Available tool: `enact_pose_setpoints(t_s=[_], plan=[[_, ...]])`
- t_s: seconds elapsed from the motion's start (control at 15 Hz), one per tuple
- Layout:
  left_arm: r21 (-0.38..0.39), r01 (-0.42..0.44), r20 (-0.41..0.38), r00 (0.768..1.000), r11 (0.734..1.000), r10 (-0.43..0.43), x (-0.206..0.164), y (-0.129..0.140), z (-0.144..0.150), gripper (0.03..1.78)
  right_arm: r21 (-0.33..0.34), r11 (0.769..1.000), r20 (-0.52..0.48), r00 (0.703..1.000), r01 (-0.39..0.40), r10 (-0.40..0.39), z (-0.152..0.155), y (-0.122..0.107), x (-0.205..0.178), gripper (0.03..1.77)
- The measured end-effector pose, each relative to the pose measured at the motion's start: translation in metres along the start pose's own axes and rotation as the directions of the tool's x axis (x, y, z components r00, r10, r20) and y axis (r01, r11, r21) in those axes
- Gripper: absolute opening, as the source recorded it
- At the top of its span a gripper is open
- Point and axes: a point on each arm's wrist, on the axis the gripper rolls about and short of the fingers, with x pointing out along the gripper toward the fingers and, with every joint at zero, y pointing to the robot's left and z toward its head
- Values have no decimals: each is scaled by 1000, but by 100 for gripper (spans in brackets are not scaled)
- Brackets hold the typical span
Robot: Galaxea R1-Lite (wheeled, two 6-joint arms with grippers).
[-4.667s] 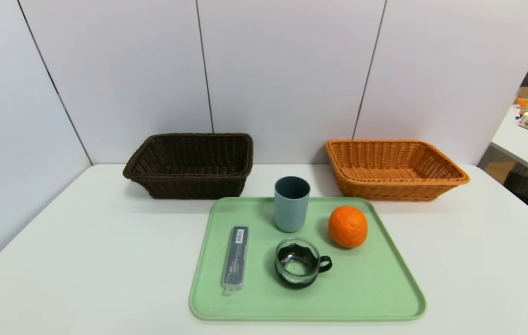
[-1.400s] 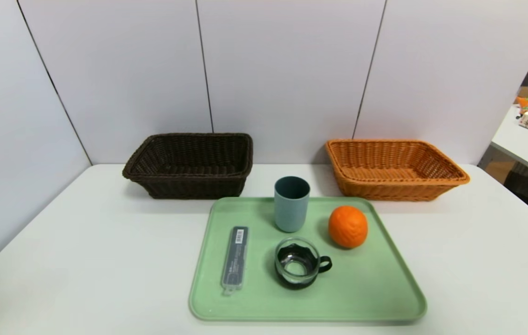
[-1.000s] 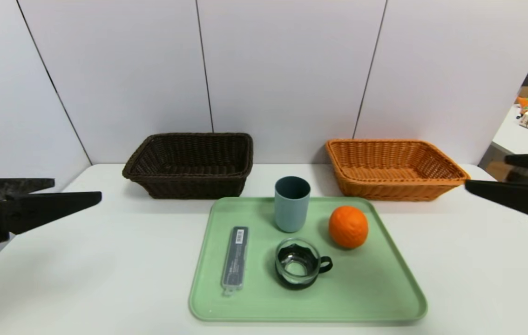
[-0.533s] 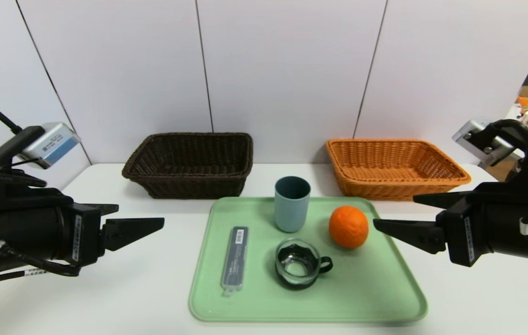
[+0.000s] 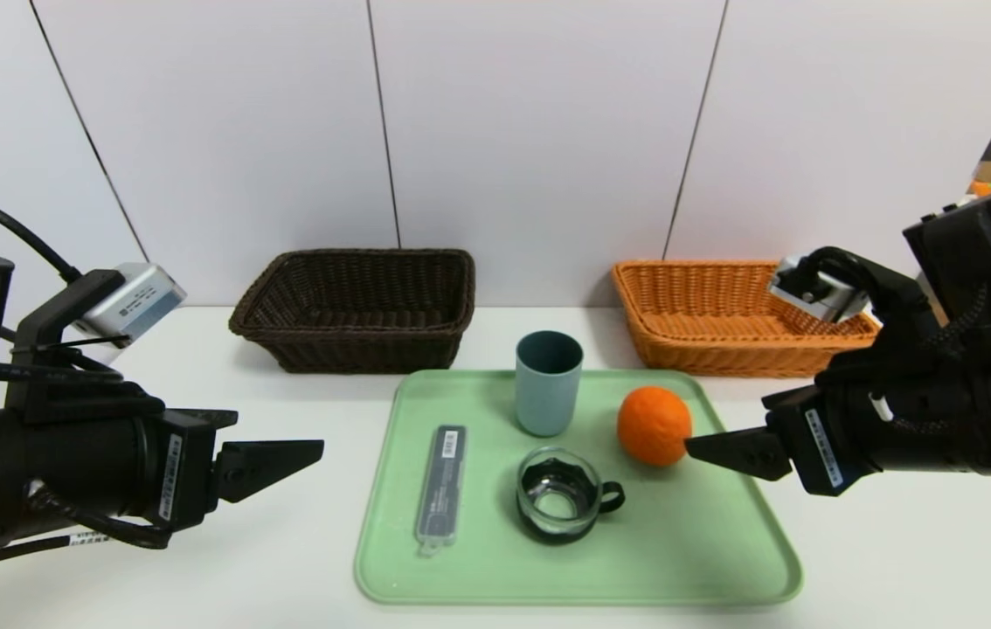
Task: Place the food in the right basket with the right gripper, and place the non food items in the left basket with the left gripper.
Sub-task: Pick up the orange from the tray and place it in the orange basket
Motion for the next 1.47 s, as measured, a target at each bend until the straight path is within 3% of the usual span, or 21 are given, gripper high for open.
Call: enact_pose_setpoints(t_s=[0.27, 0.47, 0.6, 0.8, 0.87, 1.13, 1.47], plan=[[1, -2, 4, 1000, 1000, 2, -3, 0, -2, 169, 75, 997, -101, 995, 10, -2, 32, -1, -9, 170], [2, -2, 6, 1000, 1000, 2, -5, 0, -3, 169, 132, 991, -221, 975, 19, 11, 59, 1, -26, 170], [2, -1, 10, 1000, 1000, 1, -7, 0, -4, 169, 171, 985, -340, 940, 35, 26, 71, -2, -25, 170], [1, -5, -3, 1000, 1000, 5, -12, 0, -8, 169, 194, 977, -541, 841, 90, 30, 69, -10, 2, 170], [2, -5, 1, 1000, 1000, 5, -15, 0, -8, 169, 193, 976, -562, 827, 100, 27, 70, -14, 14, 170], [5, -3, 22, 1000, 1000, 3, -20, -1, -7, 169, 154, 982, -515, 857, 113, -18, 80, -25, 59, 170], [8, -17, 31, 999, 1000, 17, -23, -1, -7, 169, 121, 984, -524, 850, 130, -47, 80, -27, 80, 170]])
